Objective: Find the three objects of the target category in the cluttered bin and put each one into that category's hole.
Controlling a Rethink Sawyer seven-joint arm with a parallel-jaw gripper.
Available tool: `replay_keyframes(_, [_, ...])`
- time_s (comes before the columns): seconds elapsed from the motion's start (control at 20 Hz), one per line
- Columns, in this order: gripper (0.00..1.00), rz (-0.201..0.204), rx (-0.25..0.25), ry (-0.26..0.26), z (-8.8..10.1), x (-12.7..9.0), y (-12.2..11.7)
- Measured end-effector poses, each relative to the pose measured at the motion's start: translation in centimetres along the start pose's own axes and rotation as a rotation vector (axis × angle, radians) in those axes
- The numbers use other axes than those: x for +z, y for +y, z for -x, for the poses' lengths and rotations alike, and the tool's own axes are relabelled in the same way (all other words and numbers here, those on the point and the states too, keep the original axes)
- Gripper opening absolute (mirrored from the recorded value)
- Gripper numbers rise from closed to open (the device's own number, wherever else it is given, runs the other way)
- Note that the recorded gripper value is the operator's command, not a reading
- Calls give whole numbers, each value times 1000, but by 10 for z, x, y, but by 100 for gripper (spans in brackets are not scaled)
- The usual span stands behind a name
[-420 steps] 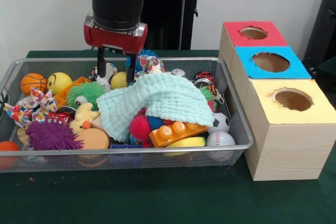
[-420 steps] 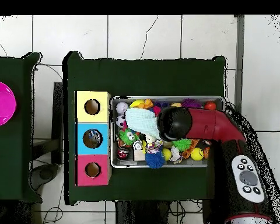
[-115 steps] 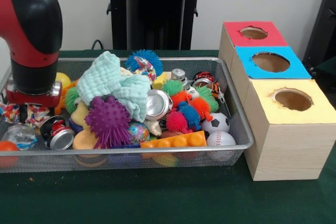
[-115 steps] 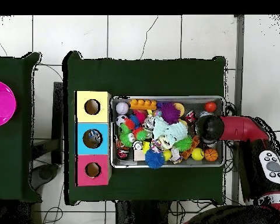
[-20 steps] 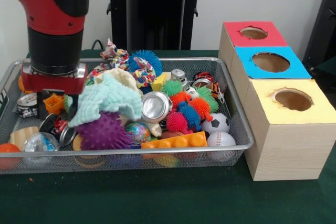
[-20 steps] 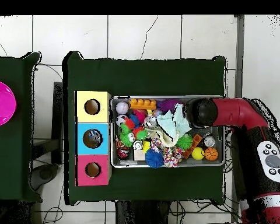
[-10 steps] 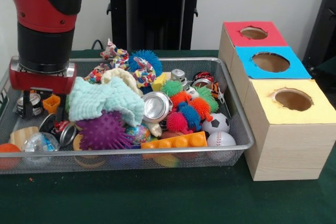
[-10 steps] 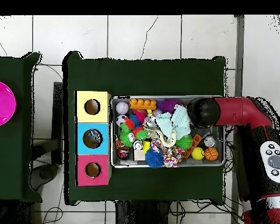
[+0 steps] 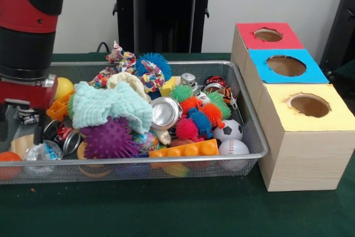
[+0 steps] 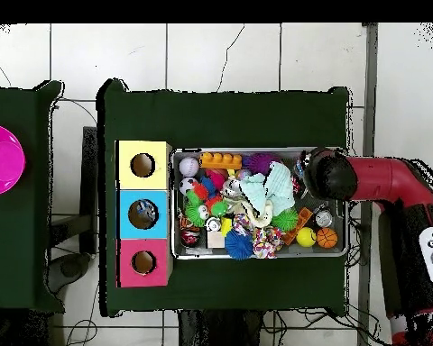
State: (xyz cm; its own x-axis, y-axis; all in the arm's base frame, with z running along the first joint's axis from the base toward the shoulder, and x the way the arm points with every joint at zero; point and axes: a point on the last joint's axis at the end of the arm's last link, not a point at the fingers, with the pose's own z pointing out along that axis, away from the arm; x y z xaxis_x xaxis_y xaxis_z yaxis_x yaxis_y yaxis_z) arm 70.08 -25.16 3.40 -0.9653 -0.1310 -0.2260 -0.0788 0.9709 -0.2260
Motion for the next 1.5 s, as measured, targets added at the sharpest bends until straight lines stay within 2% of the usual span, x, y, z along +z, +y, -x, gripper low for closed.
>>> replay_keyframes(0.25, [100,-9,22,-81,1,7,-13])
replay_keyframes(0.35, [100,-8,29,-94,-1,11,-15])
replay_keyframes(0.75, [100,23,43,-65,-14,26,-6])
replay_keyframes(1.15, [100,55,56,-1,-14,22,9])
replay_keyframes(1.5, [100,76,54,13,-7,16,25])
